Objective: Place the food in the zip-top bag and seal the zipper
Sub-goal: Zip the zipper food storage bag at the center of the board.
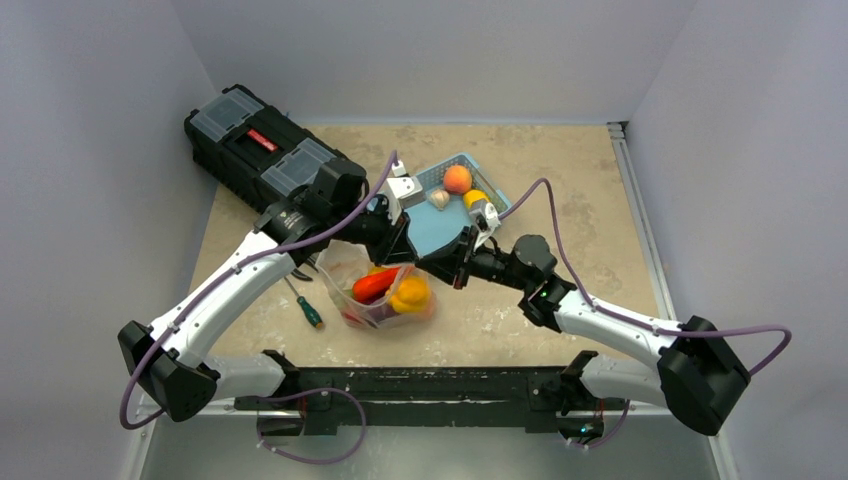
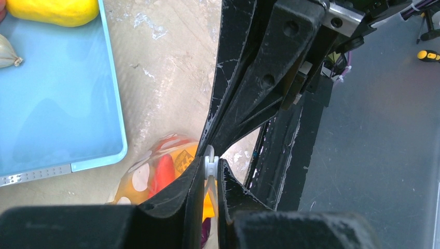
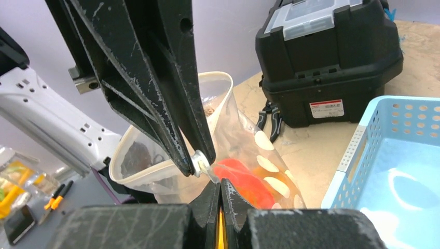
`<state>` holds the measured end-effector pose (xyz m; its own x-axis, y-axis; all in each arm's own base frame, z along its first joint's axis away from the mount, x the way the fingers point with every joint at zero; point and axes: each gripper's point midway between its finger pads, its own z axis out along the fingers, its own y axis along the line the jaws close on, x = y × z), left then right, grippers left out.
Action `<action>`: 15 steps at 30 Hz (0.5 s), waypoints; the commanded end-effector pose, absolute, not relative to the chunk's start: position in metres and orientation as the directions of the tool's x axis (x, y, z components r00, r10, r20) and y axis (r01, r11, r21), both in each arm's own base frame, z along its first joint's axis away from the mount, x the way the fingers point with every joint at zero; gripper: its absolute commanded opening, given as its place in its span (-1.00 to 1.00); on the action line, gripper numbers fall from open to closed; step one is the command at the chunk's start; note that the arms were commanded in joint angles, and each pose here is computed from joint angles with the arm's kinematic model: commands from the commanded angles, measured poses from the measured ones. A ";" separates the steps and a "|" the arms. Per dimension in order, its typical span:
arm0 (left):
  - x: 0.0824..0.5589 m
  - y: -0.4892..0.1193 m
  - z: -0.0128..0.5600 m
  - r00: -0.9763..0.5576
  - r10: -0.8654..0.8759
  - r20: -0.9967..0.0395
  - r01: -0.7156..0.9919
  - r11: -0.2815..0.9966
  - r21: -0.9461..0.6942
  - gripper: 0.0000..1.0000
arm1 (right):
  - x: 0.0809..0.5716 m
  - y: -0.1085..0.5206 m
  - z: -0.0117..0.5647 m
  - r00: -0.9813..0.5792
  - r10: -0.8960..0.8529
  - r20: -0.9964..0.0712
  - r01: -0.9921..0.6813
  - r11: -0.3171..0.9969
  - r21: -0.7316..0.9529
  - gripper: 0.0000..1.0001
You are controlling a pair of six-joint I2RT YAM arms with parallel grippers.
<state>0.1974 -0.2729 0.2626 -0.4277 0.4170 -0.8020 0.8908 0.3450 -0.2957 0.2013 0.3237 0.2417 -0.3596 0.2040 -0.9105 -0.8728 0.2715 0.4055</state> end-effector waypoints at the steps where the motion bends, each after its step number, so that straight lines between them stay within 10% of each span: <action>1: 0.187 -0.266 0.262 -0.415 0.434 -0.800 0.900 0.326 -0.290 -1.00 | 0.208 0.318 0.281 -0.324 0.359 -0.875 -0.868 0.255 0.426 -1.00; 6: 0.185 -0.270 0.276 -0.398 0.393 -0.829 0.907 0.302 -0.293 -1.00 | 0.181 0.335 0.268 -0.291 0.170 -0.942 -0.945 0.102 0.310 -1.00; 11: 0.182 -0.277 0.291 -0.395 0.356 -0.847 0.912 0.267 -0.313 -1.00 | 0.170 0.346 0.249 -0.294 0.035 -0.955 -0.956 -0.007 0.294 -0.33; 15: 0.180 -0.278 0.296 -0.396 0.350 -0.849 0.912 0.256 -0.320 -1.00 | 0.173 0.350 0.254 -0.289 0.064 -0.955 -0.957 -0.010 0.289 -0.47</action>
<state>0.1849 -0.2719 0.2676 -0.4345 0.4067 -0.8036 0.8929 0.3112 -0.3253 0.1800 0.3461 0.2380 -0.3455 0.0534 -0.9369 -0.9351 0.0646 0.3485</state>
